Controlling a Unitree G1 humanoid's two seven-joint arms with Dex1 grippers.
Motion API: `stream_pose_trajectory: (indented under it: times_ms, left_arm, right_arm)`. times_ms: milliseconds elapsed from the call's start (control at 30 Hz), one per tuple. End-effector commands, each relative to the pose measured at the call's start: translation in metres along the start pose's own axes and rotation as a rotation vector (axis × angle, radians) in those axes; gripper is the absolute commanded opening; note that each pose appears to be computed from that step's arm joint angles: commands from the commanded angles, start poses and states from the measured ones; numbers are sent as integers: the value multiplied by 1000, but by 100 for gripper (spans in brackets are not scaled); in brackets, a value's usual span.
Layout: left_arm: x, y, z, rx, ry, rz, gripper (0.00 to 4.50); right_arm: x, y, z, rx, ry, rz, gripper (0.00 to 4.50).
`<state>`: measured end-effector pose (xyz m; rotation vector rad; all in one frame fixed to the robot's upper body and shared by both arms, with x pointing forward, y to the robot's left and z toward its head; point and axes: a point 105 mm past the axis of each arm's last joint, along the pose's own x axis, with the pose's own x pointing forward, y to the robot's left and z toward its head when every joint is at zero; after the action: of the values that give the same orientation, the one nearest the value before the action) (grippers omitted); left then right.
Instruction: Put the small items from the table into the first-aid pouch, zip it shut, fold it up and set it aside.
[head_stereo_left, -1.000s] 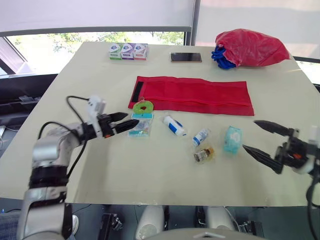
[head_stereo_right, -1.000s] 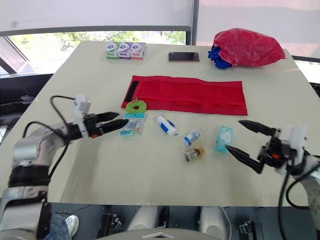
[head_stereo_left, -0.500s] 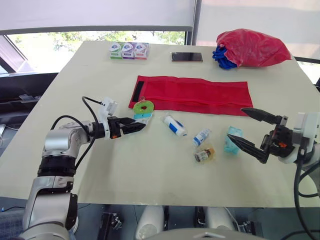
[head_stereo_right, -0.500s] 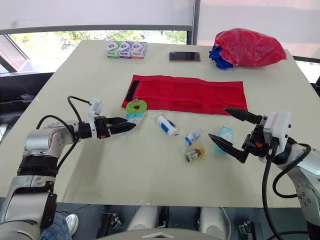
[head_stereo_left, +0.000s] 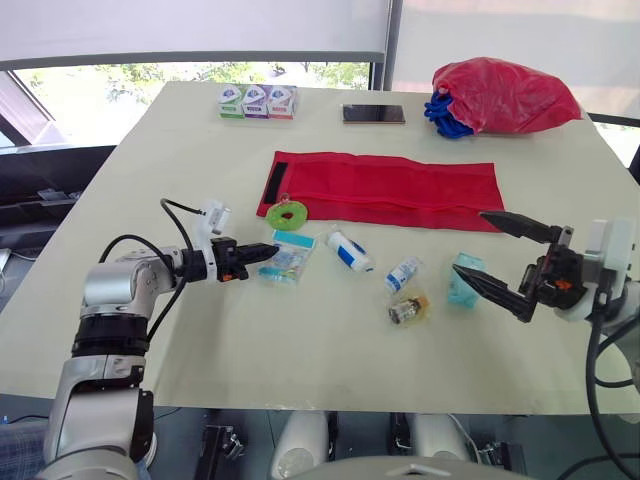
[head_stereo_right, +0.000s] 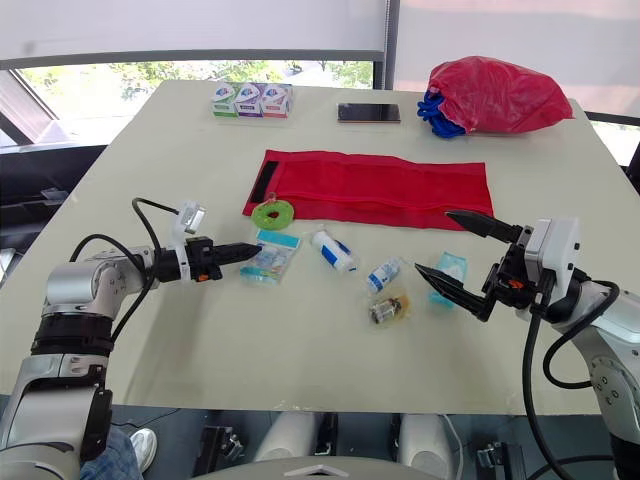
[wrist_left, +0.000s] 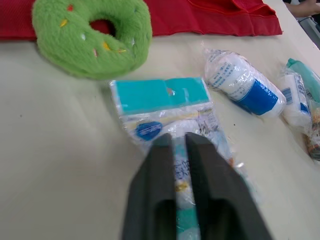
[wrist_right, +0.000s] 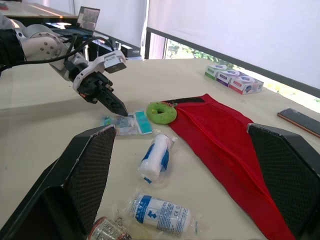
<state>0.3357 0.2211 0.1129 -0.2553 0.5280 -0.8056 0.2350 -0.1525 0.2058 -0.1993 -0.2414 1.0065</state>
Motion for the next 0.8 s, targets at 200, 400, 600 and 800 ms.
stream_pose_trajectory:
  times_ms: [200,400,600,800]
  left_arm:
    - [-5,-11,15,24,-70,-26,3]
    - [-16,-4,28,54,-150,14,3]
    - [-14,1,24,75,-87,46,224]
    - [3,18,2,84,57,120,396]
  right_arm:
    - [4,2,7,-36,-14,20,450]
    - [4,3,5,-37,-15,13,450]
    - [6,5,6,-36,-20,17,450]
    - [6,7,7,-52,1,36,450]
